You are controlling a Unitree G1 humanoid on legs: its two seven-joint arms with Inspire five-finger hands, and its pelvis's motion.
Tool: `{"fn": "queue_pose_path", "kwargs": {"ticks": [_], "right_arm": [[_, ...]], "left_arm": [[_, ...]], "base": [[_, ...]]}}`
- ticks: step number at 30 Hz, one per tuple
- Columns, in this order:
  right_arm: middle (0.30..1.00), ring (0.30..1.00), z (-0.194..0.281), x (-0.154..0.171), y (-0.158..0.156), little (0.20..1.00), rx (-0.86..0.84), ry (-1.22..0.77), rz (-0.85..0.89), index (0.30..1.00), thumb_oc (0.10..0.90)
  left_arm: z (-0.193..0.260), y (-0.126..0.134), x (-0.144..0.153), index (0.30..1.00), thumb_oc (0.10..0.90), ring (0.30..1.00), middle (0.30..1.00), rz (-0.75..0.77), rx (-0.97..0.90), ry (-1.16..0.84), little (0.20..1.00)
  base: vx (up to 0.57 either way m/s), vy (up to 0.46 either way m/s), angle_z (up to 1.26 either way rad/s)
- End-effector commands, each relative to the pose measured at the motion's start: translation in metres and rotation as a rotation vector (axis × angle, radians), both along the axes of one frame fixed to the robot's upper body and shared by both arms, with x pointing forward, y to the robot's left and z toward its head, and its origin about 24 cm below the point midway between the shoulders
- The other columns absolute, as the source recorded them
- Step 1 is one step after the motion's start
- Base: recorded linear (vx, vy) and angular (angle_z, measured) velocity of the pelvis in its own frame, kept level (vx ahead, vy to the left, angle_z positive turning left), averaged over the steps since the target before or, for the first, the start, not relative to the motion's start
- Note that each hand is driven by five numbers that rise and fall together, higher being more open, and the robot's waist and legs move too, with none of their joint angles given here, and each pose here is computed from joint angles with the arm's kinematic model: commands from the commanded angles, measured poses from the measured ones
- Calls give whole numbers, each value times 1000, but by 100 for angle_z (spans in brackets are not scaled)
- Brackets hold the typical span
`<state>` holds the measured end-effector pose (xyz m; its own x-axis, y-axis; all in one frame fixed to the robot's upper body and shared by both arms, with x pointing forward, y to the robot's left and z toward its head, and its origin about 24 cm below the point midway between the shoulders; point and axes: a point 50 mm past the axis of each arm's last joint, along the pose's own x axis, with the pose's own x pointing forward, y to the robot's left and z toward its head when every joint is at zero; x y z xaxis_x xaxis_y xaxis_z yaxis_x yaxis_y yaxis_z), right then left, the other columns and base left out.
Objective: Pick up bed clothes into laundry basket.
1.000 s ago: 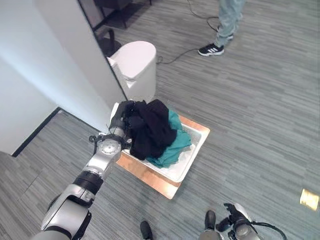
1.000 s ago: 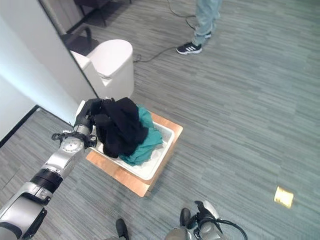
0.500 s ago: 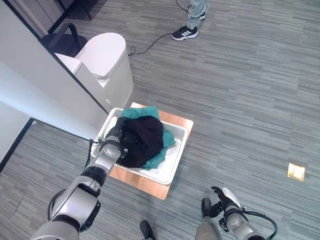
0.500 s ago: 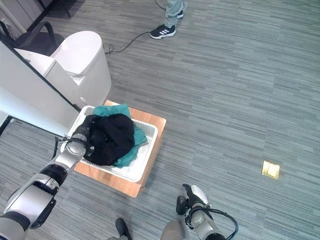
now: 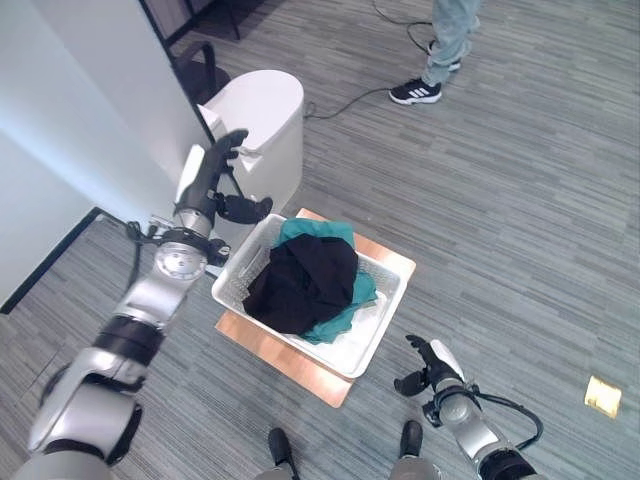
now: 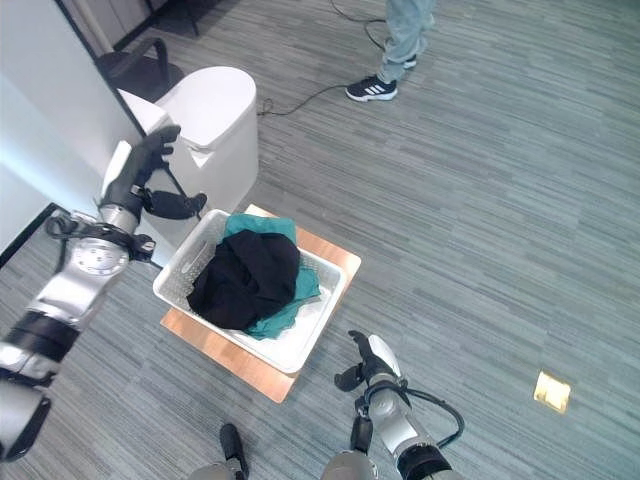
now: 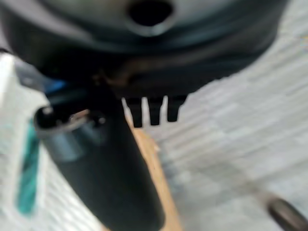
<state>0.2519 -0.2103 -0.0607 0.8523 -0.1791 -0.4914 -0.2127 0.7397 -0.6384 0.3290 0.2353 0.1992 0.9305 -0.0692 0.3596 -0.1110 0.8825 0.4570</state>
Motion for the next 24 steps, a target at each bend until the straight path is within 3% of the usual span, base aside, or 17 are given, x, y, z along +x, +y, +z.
{"fn": "queue_pose_path", "kwargs": {"ticks": [1,4,9,11,12,17,24], "right_arm": [[900,900,-29,-25,-17,900,-14,145,-86,900,800],[900,900,-30,-22,-20,900,-26,161,-110,900,800],[900,900,39,45,-60,900,-19,-98,-253,900,800],[900,900,0,-28,-93,900,-77,-1,-299,900,800],[900,900,1,-38,-98,900,-81,-24,-330,900,800],[900,900,77,-22,-114,900,-182,-427,-348,900,800],[900,900,130,0,-81,900,-148,-720,-244,900,800]], "left_arm": [[65,40,-40,900,800,900,900,-37,-107,-294,900],[52,41,-63,900,800,900,900,-69,-228,-343,900],[6,40,-88,900,800,900,900,-81,-438,-301,900],[-24,55,-105,900,800,900,900,50,-441,-247,900],[-41,58,-113,900,800,900,900,87,-455,-199,900],[-100,81,-138,900,800,900,900,297,-519,-2,900],[-120,76,-138,900,800,900,900,358,-549,63,900]], "base": [[-4,54,8],[-2,43,9],[9,56,23],[-63,122,16],[-65,143,15],[-110,91,11],[-238,38,6]]}}
